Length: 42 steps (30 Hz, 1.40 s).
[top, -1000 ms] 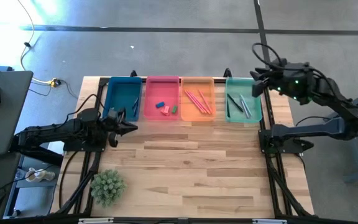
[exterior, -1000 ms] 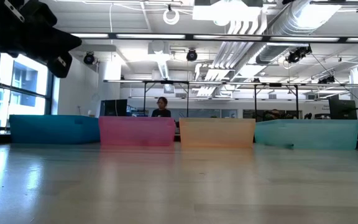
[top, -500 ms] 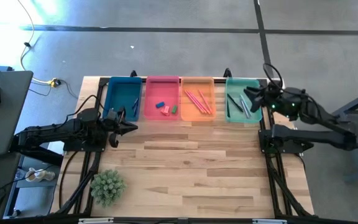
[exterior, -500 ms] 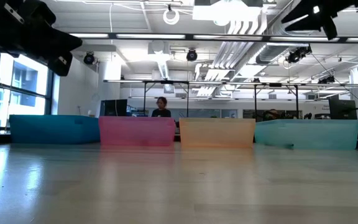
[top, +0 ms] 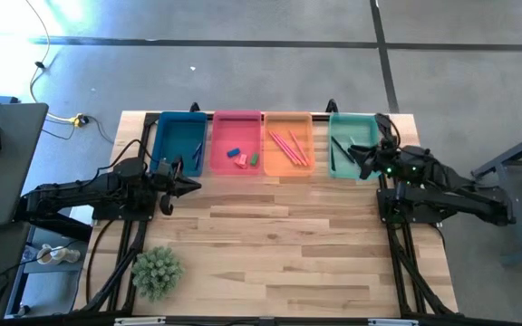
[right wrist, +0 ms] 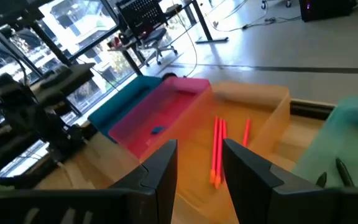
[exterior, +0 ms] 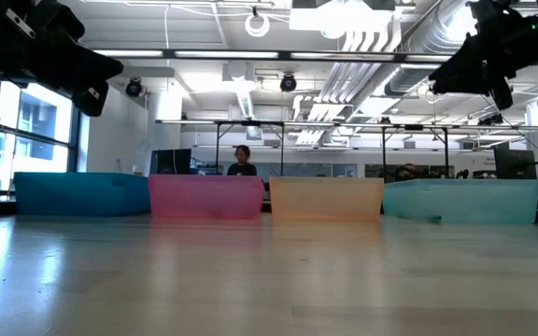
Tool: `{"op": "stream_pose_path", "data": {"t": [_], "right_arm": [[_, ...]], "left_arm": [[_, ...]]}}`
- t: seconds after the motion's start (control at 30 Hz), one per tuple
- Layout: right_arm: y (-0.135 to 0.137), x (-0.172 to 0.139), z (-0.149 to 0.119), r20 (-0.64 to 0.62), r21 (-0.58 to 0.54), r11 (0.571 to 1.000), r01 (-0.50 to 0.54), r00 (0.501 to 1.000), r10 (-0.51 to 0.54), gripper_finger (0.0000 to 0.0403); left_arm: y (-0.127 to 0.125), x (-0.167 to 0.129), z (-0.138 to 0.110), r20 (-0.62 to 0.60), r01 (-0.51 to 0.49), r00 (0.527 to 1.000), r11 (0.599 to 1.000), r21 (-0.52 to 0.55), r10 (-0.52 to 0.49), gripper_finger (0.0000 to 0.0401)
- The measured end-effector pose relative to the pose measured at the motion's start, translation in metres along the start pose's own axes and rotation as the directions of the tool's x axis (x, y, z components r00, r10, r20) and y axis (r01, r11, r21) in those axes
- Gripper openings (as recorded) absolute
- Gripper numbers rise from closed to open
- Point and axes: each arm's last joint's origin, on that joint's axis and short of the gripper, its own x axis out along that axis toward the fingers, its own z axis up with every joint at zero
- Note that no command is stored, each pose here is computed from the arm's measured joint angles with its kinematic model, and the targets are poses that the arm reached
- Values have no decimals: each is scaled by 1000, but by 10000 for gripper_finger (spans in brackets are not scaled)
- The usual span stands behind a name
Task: Sort crayons/erasers/pens/pencils in bins
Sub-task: Return to Home Position
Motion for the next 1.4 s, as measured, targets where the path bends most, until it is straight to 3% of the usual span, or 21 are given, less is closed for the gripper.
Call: {"op": "stream_pose_path", "data": {"t": [0.33,0.53,0.7,1.23,1.4], "right_arm": [[-14,6,-28,1,-37,999,-25,1000,25,119],[-23,10,-46,14,-22,998,-66,998,67,119],[-27,10,-55,12,-38,995,-97,995,97,119],[-32,11,-63,-19,-108,992,-68,998,67,119],[-32,11,-63,-19,-127,990,-66,998,64,119]], "left_arm": [[0,0,1,12,-3,1000,1000,-17,3,3],[2,0,3,40,-95,995,995,-15,95,3],[2,0,7,88,-110,990,994,14,109,3],[2,0,7,90,-112,990,994,-11,112,3],[2,-1,12,142,-131,981,991,-8,131,3]]}}
